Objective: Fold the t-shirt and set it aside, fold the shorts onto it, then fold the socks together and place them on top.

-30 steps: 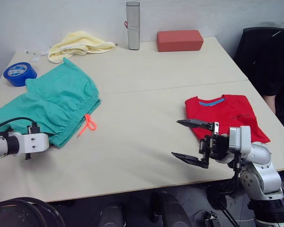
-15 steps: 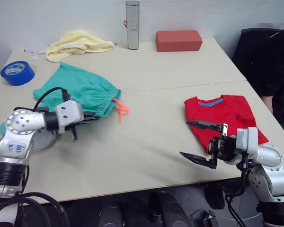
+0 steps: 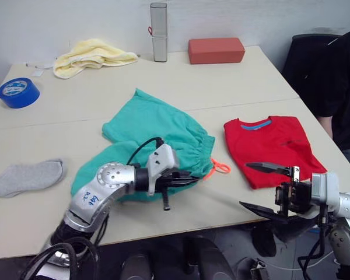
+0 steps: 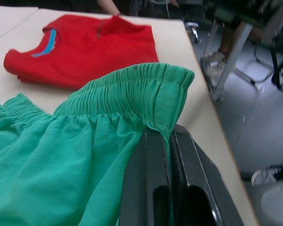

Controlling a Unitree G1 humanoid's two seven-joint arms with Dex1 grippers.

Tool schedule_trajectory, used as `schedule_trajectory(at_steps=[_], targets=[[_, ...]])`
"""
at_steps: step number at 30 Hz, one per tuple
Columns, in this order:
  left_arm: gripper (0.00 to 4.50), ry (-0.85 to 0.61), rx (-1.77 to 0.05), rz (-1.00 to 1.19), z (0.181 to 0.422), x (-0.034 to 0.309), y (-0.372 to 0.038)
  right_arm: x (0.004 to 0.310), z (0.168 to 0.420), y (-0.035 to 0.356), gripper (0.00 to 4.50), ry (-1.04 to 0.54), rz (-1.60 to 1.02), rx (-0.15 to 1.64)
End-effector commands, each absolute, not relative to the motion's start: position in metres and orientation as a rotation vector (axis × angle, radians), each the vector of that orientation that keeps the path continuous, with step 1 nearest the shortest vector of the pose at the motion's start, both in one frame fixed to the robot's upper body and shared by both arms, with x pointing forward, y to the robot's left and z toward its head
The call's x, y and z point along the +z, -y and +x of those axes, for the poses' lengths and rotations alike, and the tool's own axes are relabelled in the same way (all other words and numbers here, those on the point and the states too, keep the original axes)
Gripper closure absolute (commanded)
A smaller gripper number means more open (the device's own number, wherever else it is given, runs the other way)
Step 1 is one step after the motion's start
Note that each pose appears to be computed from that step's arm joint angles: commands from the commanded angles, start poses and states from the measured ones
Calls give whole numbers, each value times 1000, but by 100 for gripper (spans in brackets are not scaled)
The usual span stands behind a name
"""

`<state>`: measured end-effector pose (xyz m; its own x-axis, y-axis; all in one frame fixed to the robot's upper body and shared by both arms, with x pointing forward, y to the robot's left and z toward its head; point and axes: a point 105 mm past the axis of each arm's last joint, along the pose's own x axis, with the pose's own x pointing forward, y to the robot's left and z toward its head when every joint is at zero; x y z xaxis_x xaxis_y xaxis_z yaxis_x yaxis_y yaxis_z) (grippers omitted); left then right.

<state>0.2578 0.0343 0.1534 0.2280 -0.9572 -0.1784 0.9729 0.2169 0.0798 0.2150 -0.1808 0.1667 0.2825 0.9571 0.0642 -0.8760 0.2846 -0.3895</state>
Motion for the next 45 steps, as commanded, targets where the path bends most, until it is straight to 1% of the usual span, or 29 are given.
schedule_trajectory(at_steps=[1,2,3,4,8,9,11,14,15,16,17,18,20,21,23,26,31,34,35,37,38,39,41,45], targets=[[381,-97,-1337,182,259,156,-48,168,212,191,0,292,-343,1235],[351,-98,-1327,182,260,156,-53,166,212,192,0,262,-326,1237],[313,-69,-1312,177,262,160,-60,164,214,192,0,239,-328,1230],[291,-67,-1311,173,263,162,-69,162,214,193,0,217,-319,1229],[164,1,-1409,140,247,177,-109,158,218,190,0,153,-324,1209],[139,13,-1424,147,243,179,-120,157,220,188,0,135,-344,1196],[139,-13,-1406,196,241,177,-148,155,224,181,0,89,-347,1168],[79,-102,-1387,348,237,165,-182,158,216,163,0,101,-320,1228],[54,-133,-1377,433,236,158,-200,155,212,149,0,87,-325,1254],[17,-153,-1375,491,234,154,-212,153,210,140,0,75,-332,1267],[2,-151,-1357,545,235,151,-224,149,207,132,0,52,-343,1281],[2,-147,-1346,581,235,149,-231,146,205,127,0,36,-351,1288],[2,-166,-1314,809,236,134,-257,132,203,111,0,10,-399,1296],[2,-193,-1294,861,237,128,-267,127,206,105,0,-1,-416,1278],[2,-206,-1244,866,239,124,-280,116,206,97,0,-21,-459,1289],[2,-243,-1254,906,236,115,-288,106,208,86,0,-35,-486,1301],[2,-283,-1207,924,239,105,-289,96,214,69,0,-28,-488,1271],[2,-327,-1190,898,237,99,-289,90,222,65,0,-35,-534,1266],[0,-343,-1195,884,235,97,-288,89,224,66,40,-43,-542,1265],[0,-346,-1204,846,232,95,-284,88,226,67,91,-43,-565,1285],[40,-360,-1226,814,227,93,-280,86,226,68,124,-51,-571,1298],[61,-371,-1248,791,222,91,-277,86,227,69,166,-51,-574,1302],[116,-403,-1294,727,212,87,-270,84,227,72,232,-64,-574,1314],[252,-483,-1385,575,185,81,-256,84,230,81,383,-65,-592,1316]])
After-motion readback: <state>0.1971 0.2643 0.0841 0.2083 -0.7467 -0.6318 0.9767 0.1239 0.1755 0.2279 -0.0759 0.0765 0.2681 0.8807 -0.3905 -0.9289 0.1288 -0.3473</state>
